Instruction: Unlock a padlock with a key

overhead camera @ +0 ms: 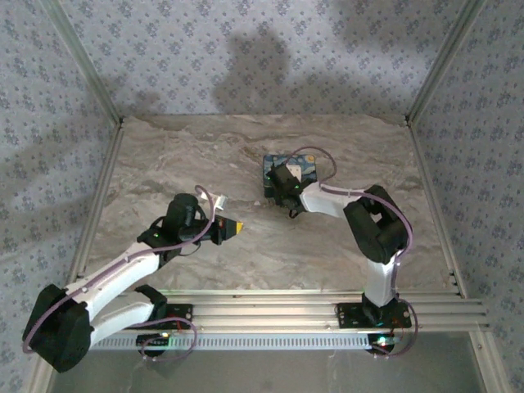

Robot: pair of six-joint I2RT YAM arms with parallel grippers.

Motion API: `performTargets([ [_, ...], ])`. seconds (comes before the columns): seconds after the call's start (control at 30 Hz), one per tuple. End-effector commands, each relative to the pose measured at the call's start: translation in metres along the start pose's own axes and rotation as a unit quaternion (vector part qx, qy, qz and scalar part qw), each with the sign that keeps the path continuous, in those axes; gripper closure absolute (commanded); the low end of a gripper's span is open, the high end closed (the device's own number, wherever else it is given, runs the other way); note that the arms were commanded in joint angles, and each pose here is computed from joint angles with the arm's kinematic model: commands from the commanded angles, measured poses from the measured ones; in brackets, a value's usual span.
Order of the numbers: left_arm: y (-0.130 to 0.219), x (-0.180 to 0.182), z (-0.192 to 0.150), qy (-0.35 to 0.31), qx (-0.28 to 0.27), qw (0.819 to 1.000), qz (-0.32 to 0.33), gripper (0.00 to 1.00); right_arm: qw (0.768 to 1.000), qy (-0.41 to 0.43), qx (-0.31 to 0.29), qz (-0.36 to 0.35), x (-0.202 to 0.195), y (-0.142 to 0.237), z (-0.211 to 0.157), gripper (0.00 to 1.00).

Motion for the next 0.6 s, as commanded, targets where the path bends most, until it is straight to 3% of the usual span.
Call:
performTargets([
  [0.0,0.003,0.002,-0.001,-0.008,0.0,1.0,0.004,1.0,1.0,-0.015,-0.012,-0.006,0.001,-0.004,0.014,0.59],
  [0.27,0.005,0.003,-0.005,-0.005,0.003,1.0,0.005,1.0,1.0,-0.015,-0.007,-0.001,0.002,-0.012,0.014,0.67],
  [0.57,0.006,0.003,-0.004,-0.009,0.002,1.0,0.004,1.0,1.0,-0.013,-0.005,-0.005,0.0,-0.019,0.015,0.64],
])
Point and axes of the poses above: each hand's point on the last joint's axis, 136 mm out from that joint toward the fingers, its own y axis back along the fingers, its own x axis along the line the jaws close on, z = x × y, the point moved 1 cm from there along y, back along the fingers, and after that the axes turned 9 degrees about y, right-handed, at the moved point
